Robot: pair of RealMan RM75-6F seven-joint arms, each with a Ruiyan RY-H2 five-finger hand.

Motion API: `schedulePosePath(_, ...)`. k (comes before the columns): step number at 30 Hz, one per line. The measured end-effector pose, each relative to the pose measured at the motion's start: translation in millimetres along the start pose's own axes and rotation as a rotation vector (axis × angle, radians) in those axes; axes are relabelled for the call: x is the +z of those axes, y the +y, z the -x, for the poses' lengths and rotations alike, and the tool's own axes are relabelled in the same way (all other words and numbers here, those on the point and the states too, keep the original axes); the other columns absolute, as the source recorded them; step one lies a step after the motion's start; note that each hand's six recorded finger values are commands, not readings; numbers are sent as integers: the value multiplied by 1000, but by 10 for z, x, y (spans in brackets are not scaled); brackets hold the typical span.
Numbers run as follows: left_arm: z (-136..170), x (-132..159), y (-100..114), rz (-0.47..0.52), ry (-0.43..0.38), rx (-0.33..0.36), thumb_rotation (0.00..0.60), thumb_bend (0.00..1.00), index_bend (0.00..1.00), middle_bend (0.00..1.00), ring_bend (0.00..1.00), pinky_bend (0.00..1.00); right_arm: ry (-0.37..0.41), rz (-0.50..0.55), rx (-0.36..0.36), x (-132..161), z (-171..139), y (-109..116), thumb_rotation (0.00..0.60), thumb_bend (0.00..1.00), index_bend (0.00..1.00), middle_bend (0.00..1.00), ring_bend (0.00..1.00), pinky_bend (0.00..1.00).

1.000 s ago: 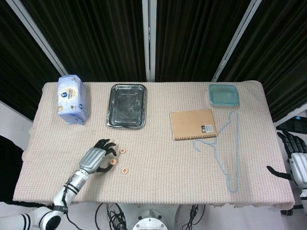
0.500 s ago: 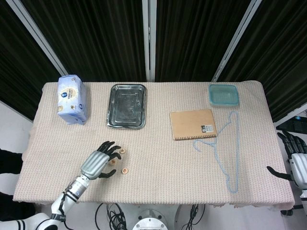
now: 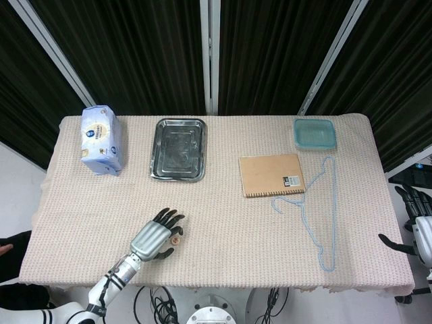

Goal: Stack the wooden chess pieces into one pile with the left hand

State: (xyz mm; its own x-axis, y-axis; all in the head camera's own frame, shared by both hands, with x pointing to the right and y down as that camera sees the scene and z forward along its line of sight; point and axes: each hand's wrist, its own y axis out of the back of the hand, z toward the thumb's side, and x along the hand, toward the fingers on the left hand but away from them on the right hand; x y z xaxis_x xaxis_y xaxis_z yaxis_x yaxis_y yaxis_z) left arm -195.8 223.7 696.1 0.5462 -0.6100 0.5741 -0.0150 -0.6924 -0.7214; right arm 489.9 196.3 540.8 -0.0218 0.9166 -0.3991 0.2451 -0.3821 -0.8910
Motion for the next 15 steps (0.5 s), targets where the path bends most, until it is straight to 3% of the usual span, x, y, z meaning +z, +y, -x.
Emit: schedulePosePath(15, -57, -96, -52, -24, 41, -33, 600, 301, 425, 69, 0, 0, -1, -1, 4, -6, 9, -8, 600, 75, 0, 0, 0, 0)
